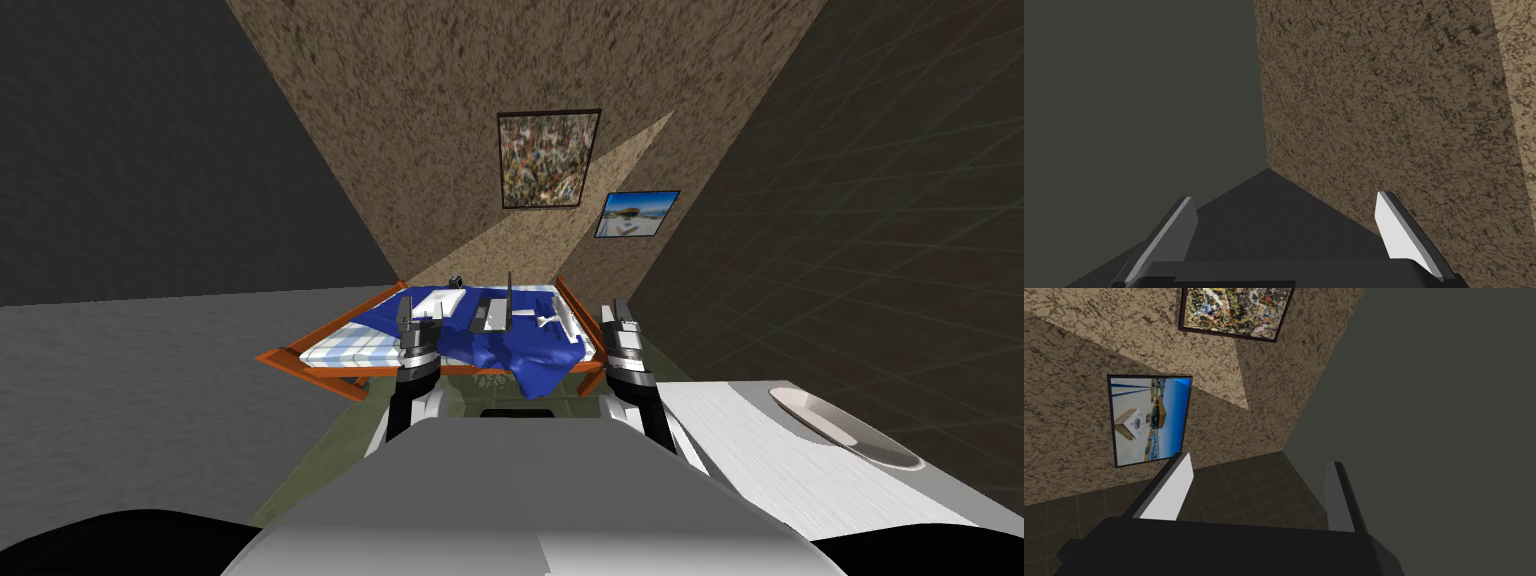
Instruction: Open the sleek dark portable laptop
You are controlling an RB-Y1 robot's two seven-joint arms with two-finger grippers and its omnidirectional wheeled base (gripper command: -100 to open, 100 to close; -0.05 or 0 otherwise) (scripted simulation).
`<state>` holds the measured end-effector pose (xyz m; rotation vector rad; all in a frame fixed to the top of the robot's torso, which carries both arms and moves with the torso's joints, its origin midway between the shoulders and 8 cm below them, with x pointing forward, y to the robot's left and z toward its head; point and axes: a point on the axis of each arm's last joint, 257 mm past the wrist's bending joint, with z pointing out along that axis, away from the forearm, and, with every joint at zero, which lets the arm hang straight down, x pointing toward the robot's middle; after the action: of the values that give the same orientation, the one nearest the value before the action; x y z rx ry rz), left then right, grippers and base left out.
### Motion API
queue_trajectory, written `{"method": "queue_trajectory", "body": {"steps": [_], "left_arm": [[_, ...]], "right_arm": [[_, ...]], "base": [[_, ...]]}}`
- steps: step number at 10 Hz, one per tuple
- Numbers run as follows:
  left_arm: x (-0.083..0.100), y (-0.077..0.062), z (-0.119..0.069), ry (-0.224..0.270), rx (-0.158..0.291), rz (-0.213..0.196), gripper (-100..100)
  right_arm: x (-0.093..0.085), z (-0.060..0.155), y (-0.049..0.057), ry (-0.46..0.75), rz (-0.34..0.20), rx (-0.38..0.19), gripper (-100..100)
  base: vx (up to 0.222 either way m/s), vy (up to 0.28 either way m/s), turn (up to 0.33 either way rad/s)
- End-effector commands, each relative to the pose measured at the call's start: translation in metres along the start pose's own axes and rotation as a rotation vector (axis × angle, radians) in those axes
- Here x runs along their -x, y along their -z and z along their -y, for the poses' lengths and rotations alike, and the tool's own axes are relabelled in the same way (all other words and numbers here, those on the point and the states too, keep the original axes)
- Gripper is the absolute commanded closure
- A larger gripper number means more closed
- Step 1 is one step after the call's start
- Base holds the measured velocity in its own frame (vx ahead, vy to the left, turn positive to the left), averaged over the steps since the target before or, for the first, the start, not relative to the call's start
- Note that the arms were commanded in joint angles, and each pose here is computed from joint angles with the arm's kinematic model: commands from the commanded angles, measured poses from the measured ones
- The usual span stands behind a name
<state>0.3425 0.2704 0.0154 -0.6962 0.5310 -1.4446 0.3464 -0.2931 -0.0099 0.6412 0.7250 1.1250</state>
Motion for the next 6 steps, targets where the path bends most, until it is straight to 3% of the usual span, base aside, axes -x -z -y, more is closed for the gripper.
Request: {"method": "queue_trajectory", "body": {"steps": [1, 6], "left_arm": [[0.0, 0.0, 0.0, 0.0, 0.0, 0.0, 0], [0.0, 0.0, 0.0001, 0.0, 0.0, 0.0, 0]], "right_arm": [[0.0, 0.0, 0.0, 0.0, 0.0, 0.0, 0], [0.0, -0.0001, 0.0, 0.0, 0.0, 0.0, 0]], "base": [[0.0, 0.0, 0.0], [0.0, 0.0, 0.0]]}}
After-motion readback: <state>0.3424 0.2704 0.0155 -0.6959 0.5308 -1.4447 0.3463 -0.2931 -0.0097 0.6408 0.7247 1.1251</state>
